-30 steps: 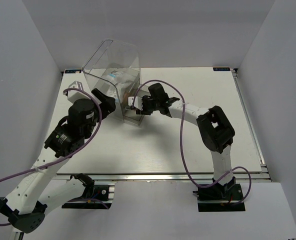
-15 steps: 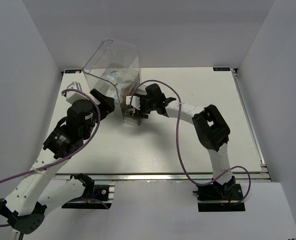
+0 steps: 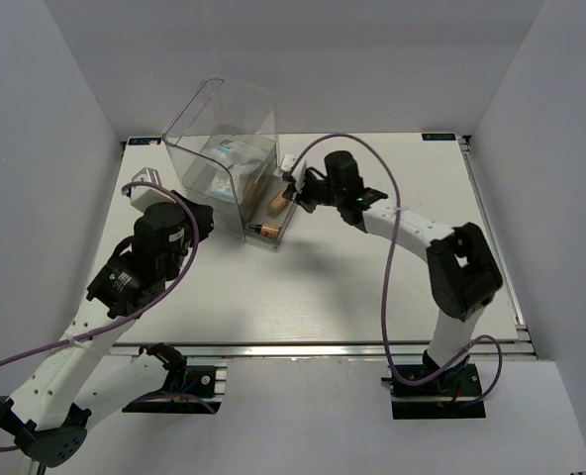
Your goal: Organize the makeup
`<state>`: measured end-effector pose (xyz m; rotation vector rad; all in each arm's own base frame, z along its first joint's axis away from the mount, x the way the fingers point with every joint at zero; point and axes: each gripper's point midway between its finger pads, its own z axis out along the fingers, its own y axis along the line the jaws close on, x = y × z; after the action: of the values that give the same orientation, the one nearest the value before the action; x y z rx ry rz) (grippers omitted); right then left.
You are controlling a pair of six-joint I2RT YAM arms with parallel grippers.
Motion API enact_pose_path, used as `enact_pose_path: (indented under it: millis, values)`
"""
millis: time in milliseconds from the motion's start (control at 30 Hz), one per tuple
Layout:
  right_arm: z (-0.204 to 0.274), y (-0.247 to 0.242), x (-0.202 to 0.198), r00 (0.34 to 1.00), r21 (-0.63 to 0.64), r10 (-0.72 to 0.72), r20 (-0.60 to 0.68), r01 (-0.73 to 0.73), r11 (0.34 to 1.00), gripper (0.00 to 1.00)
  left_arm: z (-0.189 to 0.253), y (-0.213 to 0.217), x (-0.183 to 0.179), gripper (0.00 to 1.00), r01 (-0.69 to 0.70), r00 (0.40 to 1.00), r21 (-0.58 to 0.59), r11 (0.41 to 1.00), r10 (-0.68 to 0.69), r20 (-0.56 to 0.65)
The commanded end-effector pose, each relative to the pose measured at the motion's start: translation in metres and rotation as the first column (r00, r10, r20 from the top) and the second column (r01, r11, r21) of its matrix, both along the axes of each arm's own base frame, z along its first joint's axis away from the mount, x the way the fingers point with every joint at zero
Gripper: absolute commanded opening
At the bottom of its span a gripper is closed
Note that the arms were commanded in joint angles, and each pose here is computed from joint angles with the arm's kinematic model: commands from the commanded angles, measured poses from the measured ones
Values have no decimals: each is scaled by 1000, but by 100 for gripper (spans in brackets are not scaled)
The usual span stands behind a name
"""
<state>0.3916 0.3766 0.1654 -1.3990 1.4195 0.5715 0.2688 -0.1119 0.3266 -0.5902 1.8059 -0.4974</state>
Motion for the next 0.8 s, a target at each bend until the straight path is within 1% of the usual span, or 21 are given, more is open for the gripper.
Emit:
enact_pose_path:
  millis: [0,33,67,100,167,233,267,333,467,500,567,667,767]
  values:
    - [52,-22,7,988,200,-148,-46,154,968,0,-8,2,0,23,-7,1000,-2,1000,7,3]
    - [56,-29,9,977,240,-191,-91,207,948,0,-10,1,0,16,-3,1000,-4,1000,3,1]
    - [44,-39,13,962,225,-242,-123,265,938,0,-13,0,1,7,0,1000,-3,1000,0,-2]
    - [29,-51,16,946,202,-278,-168,309,930,0,-17,-1,2,6,2,1000,4,1000,-2,-8]
    - [3,-62,17,899,153,-307,-311,366,918,0,-19,-2,3,5,3,1000,9,1000,-3,-12]
    - [-7,-78,28,851,129,-356,-387,432,892,0,-24,-3,3,6,6,1000,12,1000,-6,-17]
    - [-12,-85,33,832,105,-393,-391,464,879,0,-25,-3,3,6,8,1000,13,1000,-7,-19]
    - [-18,-95,37,817,92,-420,-395,490,867,0,-31,-4,4,6,5,1000,5,1000,-4,-22]
    - [-38,-105,45,743,38,-459,-488,543,839,0,-44,-7,4,8,10,999,-12,1000,-10,-31]
    - [-46,-109,45,717,5,-474,-510,554,833,0,-47,-8,5,8,9,999,-20,1000,-10,-31]
    - [-55,-112,49,666,-15,-510,-545,600,800,0,-58,-9,6,8,6,999,-21,1000,-7,-41]
    - [-61,-115,55,609,-38,-554,-568,653,757,0,-72,-11,6,8,9,998,-28,1000,-11,-60]
    - [-65,-118,64,516,-63,-599,-612,724,687,0,-79,-13,5,8,17,997,-28,999,-20,-77]
